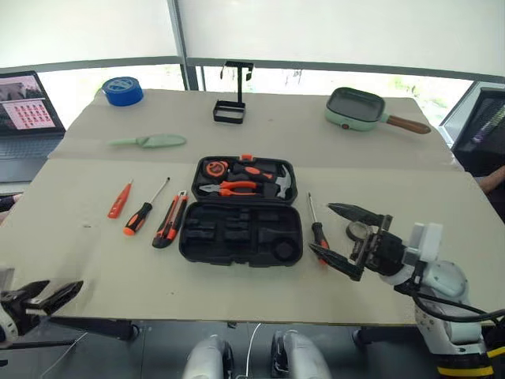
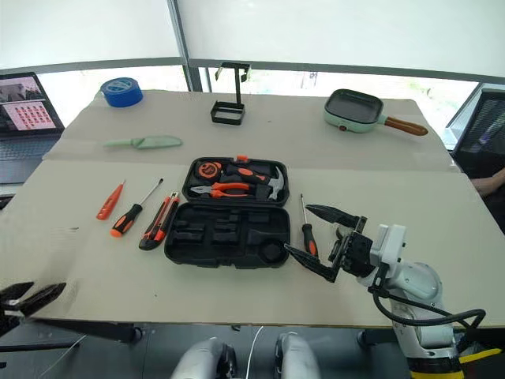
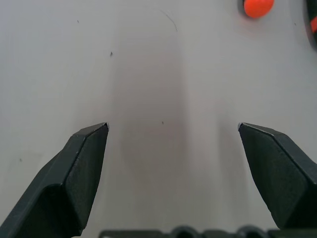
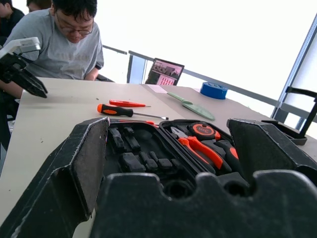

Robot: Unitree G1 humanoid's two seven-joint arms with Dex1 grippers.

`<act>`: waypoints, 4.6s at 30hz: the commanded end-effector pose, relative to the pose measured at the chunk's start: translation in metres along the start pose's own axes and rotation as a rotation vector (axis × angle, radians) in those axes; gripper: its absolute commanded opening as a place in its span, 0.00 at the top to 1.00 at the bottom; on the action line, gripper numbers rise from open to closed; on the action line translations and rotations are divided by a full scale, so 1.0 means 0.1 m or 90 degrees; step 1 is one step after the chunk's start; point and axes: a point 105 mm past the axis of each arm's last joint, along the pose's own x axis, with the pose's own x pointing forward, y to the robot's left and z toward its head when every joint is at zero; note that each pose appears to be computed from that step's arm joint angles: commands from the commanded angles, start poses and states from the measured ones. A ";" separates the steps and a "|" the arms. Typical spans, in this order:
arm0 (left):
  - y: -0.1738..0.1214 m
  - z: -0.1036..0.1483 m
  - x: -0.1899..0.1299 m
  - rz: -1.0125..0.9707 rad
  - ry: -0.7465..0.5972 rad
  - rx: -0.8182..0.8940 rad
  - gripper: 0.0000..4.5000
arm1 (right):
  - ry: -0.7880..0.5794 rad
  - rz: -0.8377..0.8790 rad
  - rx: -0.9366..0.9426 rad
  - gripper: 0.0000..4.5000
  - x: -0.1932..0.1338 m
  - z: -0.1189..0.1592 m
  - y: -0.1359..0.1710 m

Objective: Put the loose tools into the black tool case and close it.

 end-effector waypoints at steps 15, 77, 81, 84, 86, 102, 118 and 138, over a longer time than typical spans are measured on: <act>-0.50 0.75 1.01 -0.031 0.000 0.105 0.29 | 0.011 0.021 0.001 0.00 0.00 -0.02 0.05; -2.19 0.95 1.71 -0.511 -0.047 0.861 0.81 | 0.079 -0.014 -0.063 0.00 -0.14 0.27 -0.19; -2.15 0.88 1.73 -0.508 -0.018 0.870 0.81 | 0.080 -0.012 -0.061 0.00 -0.13 0.27 -0.19; -2.15 0.87 1.73 -0.504 -0.017 0.861 0.81 | 0.080 -0.013 -0.059 0.00 -0.14 0.27 -0.19; -2.19 0.87 1.73 -0.507 -0.024 0.838 0.81 | 0.081 -0.013 -0.057 0.00 -0.14 0.26 -0.19; -2.33 1.16 1.58 -0.554 -0.197 0.530 0.47 | 0.076 -0.020 -0.028 0.00 -0.14 0.16 -0.16; -2.48 0.73 1.87 -0.533 -0.136 0.537 0.98 | 0.085 -0.039 -0.019 0.00 -0.22 0.09 -0.13; -2.37 1.04 1.11 -0.688 -0.370 0.447 0.58 | 0.180 -0.178 0.008 0.00 -0.60 0.02 -0.02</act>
